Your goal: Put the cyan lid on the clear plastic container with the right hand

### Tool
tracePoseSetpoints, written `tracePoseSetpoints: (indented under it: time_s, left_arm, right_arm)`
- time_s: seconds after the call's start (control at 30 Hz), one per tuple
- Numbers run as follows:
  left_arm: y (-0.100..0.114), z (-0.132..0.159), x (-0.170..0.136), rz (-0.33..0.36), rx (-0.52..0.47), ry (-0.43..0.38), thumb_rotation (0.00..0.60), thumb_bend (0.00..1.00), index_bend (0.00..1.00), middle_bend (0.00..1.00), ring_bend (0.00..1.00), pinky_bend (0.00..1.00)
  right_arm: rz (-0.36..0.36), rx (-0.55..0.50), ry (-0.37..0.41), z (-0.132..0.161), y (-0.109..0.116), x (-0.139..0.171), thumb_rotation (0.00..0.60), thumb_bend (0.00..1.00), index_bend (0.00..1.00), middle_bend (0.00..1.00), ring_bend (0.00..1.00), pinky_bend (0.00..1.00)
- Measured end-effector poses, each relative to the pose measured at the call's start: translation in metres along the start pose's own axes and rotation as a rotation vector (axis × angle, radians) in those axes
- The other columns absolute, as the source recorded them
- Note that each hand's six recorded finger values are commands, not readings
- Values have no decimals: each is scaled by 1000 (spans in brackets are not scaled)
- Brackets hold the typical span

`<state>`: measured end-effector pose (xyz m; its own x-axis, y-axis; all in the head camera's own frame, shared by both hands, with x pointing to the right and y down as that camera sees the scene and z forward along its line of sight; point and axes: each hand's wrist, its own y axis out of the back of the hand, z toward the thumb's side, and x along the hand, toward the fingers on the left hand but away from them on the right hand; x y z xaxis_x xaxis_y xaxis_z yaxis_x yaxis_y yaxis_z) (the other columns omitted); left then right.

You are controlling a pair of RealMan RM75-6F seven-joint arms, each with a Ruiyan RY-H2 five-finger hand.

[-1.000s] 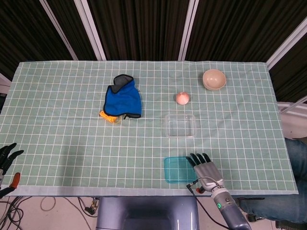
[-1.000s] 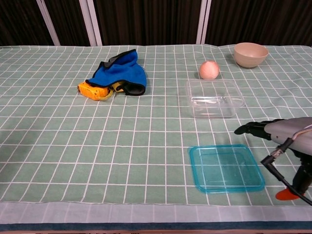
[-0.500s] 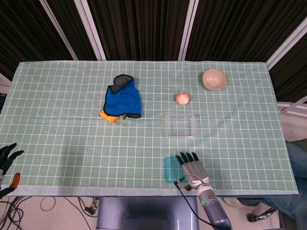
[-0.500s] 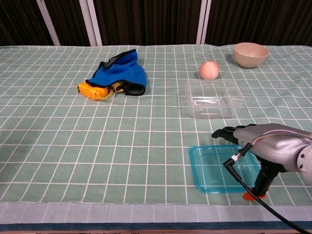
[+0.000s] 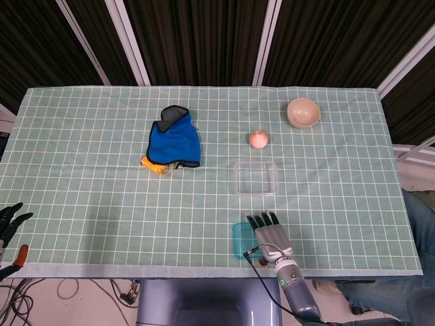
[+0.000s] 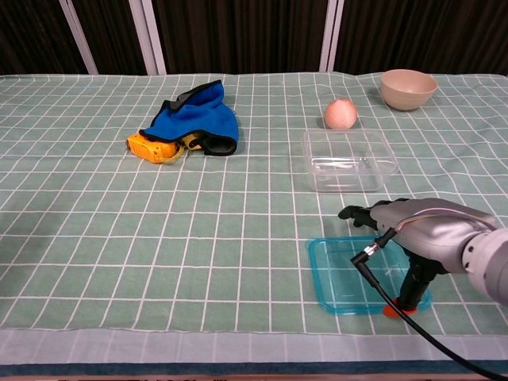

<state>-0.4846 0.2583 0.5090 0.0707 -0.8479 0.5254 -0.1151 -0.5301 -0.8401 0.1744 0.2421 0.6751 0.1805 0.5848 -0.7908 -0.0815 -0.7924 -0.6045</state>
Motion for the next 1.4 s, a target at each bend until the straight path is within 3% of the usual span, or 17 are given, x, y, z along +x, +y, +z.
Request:
tracePoseSetpoints:
  time_s: [1.4]
  left_arm:
    - [0,-1,0,-1,-6,9,600,519,148,0,0,0]
  right_arm:
    - [-1,5,-2,9,-6,-5,600,80,33,184,0,0]
